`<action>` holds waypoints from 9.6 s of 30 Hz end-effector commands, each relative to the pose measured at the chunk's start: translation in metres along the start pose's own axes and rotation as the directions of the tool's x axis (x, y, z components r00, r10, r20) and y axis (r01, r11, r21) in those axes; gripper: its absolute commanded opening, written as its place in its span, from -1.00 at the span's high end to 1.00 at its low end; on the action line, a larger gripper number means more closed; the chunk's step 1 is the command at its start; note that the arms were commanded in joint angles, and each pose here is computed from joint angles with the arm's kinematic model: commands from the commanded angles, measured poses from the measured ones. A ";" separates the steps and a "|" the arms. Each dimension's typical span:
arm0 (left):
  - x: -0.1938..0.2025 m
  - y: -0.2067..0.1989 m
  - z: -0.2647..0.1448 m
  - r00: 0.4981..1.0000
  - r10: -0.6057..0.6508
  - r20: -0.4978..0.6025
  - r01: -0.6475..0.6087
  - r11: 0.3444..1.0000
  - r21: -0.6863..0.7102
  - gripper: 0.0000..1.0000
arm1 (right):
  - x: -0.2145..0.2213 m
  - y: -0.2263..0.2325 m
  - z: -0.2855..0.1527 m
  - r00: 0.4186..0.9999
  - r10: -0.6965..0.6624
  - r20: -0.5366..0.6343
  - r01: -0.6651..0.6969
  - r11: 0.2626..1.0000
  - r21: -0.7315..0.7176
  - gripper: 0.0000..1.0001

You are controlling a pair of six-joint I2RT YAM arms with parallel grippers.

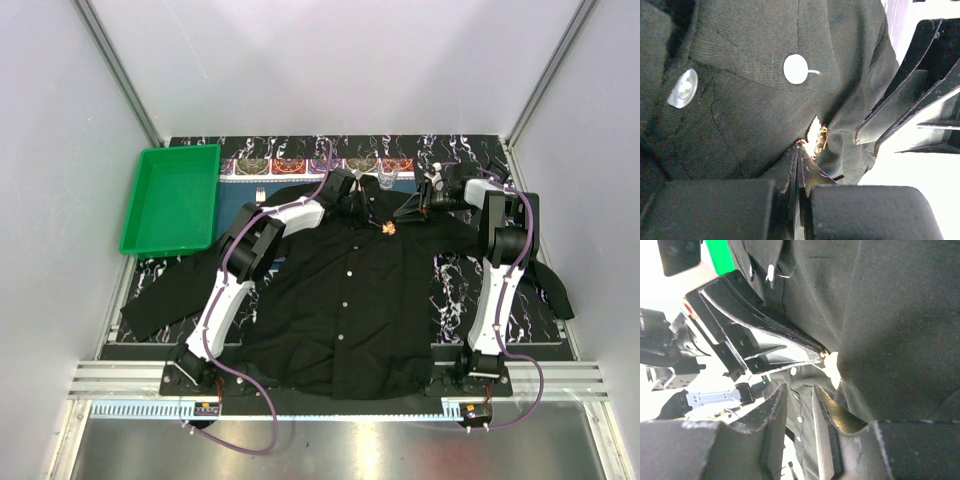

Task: Pin the brooch onto the clothing
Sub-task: Pin the brooch to the clothes.

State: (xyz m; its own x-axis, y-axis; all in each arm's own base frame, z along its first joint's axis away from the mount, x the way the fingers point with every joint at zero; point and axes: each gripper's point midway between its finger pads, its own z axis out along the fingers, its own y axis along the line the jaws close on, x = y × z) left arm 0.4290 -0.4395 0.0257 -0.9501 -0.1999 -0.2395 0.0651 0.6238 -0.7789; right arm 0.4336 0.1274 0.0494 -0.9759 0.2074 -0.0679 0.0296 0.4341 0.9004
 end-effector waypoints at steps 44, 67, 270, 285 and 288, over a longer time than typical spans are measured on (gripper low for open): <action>0.007 0.029 0.000 0.999 -0.048 -0.016 0.046 0.996 -0.080 1.00 | -0.001 -0.016 0.033 0.999 0.026 -0.030 -0.024 0.997 0.074 0.37; 0.009 0.033 0.000 0.998 -0.061 -0.023 0.058 0.994 -0.089 1.00 | -0.017 -0.017 0.016 0.979 -0.187 0.076 0.161 0.952 0.260 0.36; -0.009 -0.001 -0.016 0.978 -0.199 0.063 0.188 0.971 0.148 1.00 | -0.017 -0.036 0.037 -0.069 -0.835 -0.546 0.994 -0.107 0.038 0.85; -0.008 0.004 -0.016 0.978 -0.201 0.061 0.192 0.973 0.130 1.00 | -0.014 -0.024 0.029 -0.079 -0.849 -0.522 0.992 -0.120 0.044 0.56; -0.007 0.006 -0.015 0.977 -0.204 0.062 0.195 0.973 0.124 1.00 | -0.015 -0.019 0.026 -0.079 -0.856 -0.511 0.991 -0.122 0.051 0.55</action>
State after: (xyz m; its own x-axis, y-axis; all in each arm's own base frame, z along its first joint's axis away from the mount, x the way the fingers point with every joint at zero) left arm 0.4264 -0.4288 0.0388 -0.9305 -0.3475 -0.1161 -0.0581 0.4527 -0.8898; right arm 0.4491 0.1502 0.0207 -0.0771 -0.8102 -0.5810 -0.9683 0.1997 -0.1499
